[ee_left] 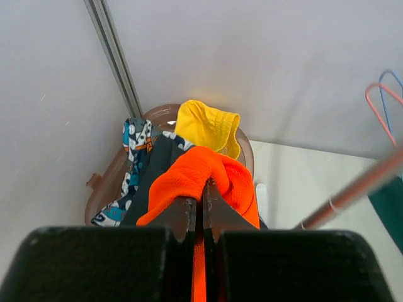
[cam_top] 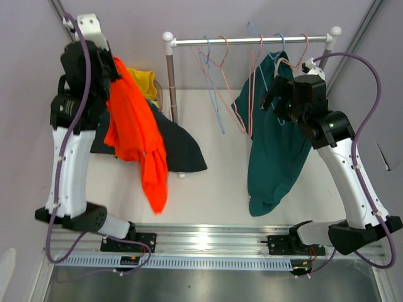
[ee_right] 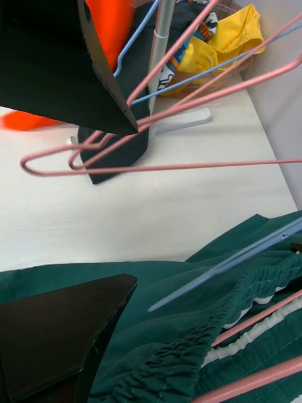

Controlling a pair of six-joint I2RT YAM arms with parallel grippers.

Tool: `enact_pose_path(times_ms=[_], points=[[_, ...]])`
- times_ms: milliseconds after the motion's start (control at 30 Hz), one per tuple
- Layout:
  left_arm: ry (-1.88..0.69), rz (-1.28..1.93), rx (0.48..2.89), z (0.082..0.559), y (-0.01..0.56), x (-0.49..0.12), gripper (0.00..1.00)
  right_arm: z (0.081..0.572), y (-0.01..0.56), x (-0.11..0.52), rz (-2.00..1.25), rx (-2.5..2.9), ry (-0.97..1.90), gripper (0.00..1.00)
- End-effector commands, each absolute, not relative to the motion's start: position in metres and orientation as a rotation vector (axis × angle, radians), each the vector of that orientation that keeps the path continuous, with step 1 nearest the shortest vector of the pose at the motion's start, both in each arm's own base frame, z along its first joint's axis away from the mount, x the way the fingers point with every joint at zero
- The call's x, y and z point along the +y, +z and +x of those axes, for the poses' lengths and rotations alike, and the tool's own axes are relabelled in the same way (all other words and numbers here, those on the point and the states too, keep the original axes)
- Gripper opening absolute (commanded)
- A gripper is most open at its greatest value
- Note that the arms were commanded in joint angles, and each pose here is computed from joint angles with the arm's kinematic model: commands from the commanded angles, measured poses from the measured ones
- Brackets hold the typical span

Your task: Remove the shorts from the hanger

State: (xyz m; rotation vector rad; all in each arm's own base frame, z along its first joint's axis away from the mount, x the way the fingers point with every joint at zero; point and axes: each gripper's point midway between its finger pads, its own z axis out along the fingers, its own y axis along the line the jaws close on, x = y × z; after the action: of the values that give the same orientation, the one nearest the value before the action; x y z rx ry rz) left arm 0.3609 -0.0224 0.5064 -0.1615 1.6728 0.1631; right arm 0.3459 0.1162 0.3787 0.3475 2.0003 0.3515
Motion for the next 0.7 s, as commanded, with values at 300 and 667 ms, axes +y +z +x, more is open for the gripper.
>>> enact_pose_path(times_ms=[300,667], points=[[0.28,-0.368,1.443,0.463,0.562,0.078,0.03,0.32,0.352,0.114,0.322,2.016,0.399,0.99],[0.304,-0.397,1.725,0.536,0.439,0.08,0.99,0.3,0.366,0.109,0.335,1.984,0.44,0.99]])
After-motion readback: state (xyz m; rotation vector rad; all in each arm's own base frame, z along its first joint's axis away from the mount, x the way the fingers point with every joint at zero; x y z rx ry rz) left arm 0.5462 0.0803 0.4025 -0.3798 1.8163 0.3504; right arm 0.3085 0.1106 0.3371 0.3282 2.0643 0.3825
